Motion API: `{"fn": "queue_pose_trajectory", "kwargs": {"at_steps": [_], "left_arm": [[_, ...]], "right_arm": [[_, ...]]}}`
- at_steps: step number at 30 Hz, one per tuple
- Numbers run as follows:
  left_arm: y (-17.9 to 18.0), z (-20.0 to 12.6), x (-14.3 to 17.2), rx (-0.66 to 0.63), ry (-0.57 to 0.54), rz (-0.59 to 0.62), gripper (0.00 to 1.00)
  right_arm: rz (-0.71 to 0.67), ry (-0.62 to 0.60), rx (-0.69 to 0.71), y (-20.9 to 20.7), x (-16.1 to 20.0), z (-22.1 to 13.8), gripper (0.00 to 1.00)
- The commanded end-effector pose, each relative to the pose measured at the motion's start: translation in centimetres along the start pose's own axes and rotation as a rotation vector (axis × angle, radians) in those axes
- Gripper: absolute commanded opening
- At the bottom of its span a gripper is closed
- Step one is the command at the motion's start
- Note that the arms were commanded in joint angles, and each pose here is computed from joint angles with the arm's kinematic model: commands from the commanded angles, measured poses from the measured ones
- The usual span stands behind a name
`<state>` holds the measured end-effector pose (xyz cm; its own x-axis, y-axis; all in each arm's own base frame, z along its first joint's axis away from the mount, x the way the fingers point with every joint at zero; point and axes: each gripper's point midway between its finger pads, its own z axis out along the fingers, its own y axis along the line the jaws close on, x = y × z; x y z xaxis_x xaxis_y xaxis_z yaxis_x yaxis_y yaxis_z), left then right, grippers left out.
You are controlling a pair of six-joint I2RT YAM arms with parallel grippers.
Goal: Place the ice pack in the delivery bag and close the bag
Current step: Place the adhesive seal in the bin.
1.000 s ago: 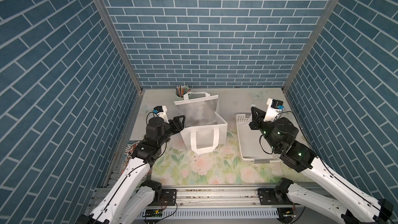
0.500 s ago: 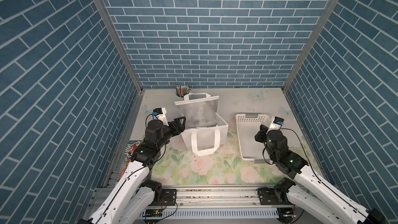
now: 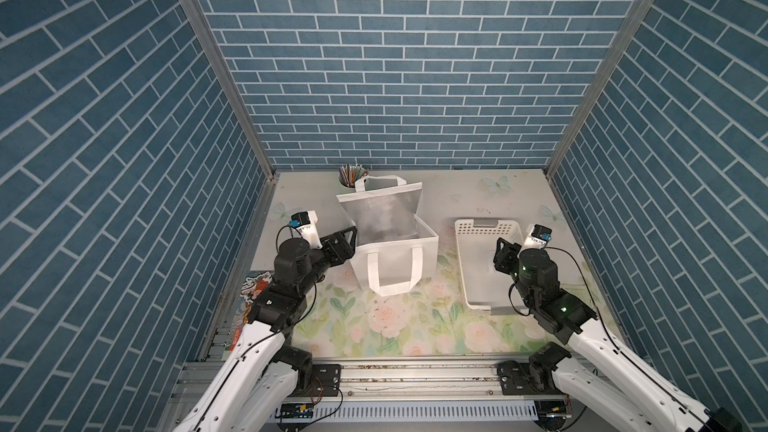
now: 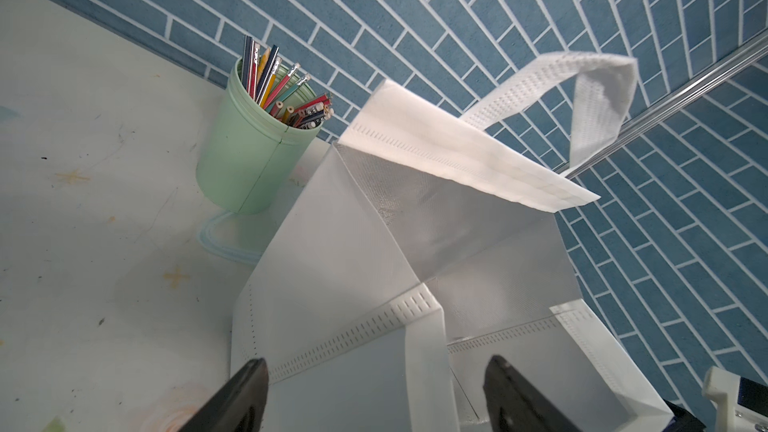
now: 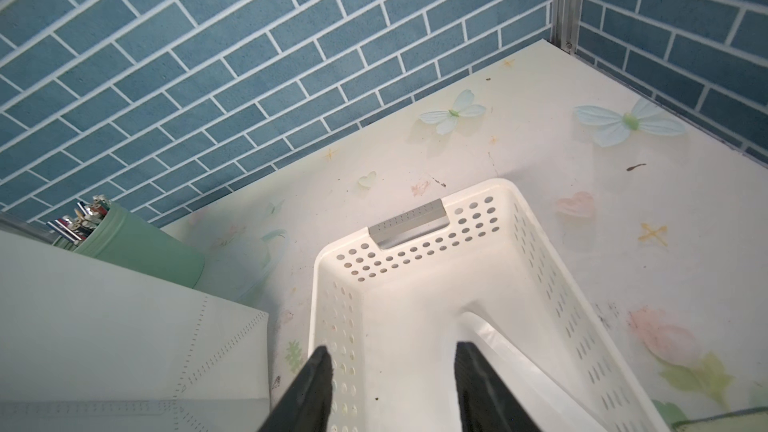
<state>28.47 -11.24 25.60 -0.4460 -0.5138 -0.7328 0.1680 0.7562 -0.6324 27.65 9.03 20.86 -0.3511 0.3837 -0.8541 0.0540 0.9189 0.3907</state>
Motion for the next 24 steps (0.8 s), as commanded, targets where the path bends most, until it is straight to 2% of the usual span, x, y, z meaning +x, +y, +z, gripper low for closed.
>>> {"fn": "queue_pose_trajectory", "kwargs": {"at_steps": [1, 4, 8, 11, 13, 16, 19, 22, 24], "left_arm": [[-0.2, -0.5, -0.9, 0.011, -0.051, 0.025, 0.85], [-0.2, -0.8, -1.3, 0.011, -0.075, 0.028, 0.86], [0.0, -1.0, -1.3, 0.007, -0.089, 0.024, 0.86], [-0.4, -2.0, -1.9, 0.033, -0.132, 0.024, 0.86], [-0.6, -2.4, -2.1, 0.042, -0.155, 0.025, 0.86], [-1.1, -3.2, -2.7, 0.071, -0.197, 0.031, 0.86], [-1.2, -3.9, -2.9, 0.093, -0.232, 0.033, 0.86], [-1.3, -4.5, -2.9, 0.113, -0.258, 0.039, 0.86], [-1.6, -5.1, -3.0, 0.137, -0.28, 0.043, 0.84]], "right_arm": [[-0.013, -0.008, -0.06, 1.2, -1.2, -0.9, 0.56], [-0.074, -0.016, -0.235, 4.7, -2.5, -2.0, 0.64], [-0.18, -0.034, -0.663, 12.2, -3.5, -5.4, 0.74], [-0.244, -0.032, -0.983, 16.5, -2.3, -8.7, 0.79], [-0.303, -0.045, -1.092, 18.2, -1.2, -10.3, 0.81], [-0.447, -0.102, -1.163, 20.3, 0.4, -11.8, 0.83], [-0.504, -0.124, -1.185, 21.1, 1.3, -11.6, 0.85], [-0.542, -0.121, -1.139, 21.4, 1.7, -9.9, 0.84], [-0.556, -0.116, -1.066, 21.5, 1.6, -8.1, 0.79]]}}
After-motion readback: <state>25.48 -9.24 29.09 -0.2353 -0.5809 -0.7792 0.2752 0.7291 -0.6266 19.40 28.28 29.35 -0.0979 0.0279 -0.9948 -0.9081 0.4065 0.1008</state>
